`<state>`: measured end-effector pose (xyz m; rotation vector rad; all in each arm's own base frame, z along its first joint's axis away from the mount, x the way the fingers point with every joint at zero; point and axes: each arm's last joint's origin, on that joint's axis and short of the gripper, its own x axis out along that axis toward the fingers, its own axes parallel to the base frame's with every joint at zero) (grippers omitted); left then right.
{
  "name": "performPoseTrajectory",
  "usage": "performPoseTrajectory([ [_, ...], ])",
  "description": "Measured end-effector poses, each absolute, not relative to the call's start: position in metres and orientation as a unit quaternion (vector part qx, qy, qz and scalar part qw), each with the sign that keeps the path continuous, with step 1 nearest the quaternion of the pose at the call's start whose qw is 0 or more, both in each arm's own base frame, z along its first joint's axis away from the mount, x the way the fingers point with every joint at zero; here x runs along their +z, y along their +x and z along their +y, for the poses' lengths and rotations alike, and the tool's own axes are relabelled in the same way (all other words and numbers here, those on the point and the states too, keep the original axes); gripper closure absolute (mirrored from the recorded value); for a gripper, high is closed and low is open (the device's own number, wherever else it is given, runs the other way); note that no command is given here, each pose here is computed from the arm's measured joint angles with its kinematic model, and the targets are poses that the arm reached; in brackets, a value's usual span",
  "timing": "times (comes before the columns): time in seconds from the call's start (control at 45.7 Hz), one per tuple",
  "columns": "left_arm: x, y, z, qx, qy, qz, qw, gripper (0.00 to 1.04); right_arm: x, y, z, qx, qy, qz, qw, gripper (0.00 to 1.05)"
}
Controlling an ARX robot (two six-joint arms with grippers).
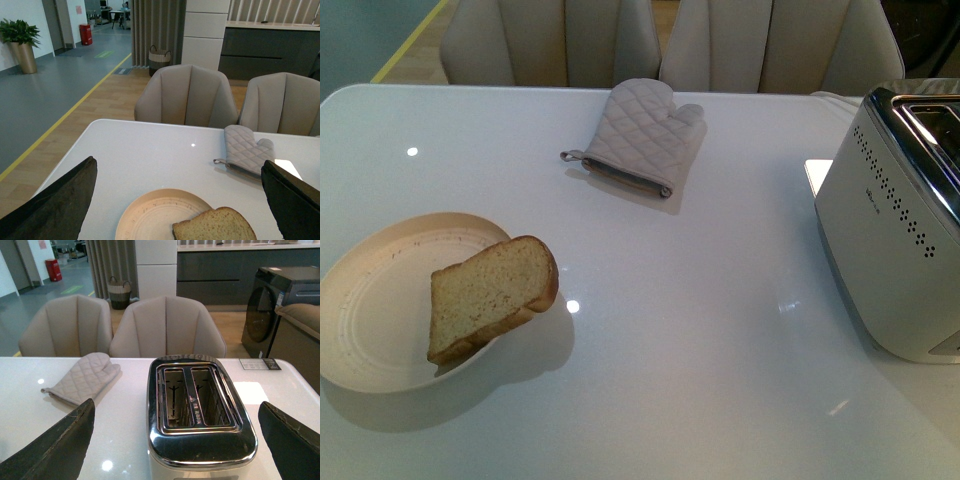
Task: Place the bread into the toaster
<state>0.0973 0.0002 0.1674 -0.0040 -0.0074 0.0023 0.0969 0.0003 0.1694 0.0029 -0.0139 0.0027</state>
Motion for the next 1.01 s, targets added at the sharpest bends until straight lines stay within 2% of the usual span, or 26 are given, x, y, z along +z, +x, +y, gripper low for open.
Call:
performPoseTrajectory([
  [0.438,0.167,0.097,0.000,0.002,-0.005,-0.002,1.000,0.07,0.169,0.097,0.000,0.001,0.001,-0.007,1.000,0.09],
  [0.525,0.168,0.099,-0.001,0.053,-0.068,0.138,0.987,0.07,0.169,0.097,0.000,0.000,0.001,-0.007,1.000,0.09],
  [0.612,0.172,0.108,-0.001,0.075,-0.143,0.229,0.960,0.07,0.169,0.097,0.000,0.002,0.001,-0.007,1.000,0.09],
  [0.7,0.177,0.124,-0.001,0.080,-0.195,0.249,0.945,0.07,0.169,0.097,0.000,0.002,0.001,-0.007,1.000,0.09],
  [0.853,0.185,0.163,0.005,0.084,-0.235,0.234,0.939,0.07,0.169,0.097,0.000,0.002,0.001,-0.007,1.000,0.09],
  [1.006,0.171,0.206,0.014,0.098,-0.250,0.240,0.933,0.07,0.169,0.097,0.000,0.002,0.001,-0.007,1.000,0.09],
])
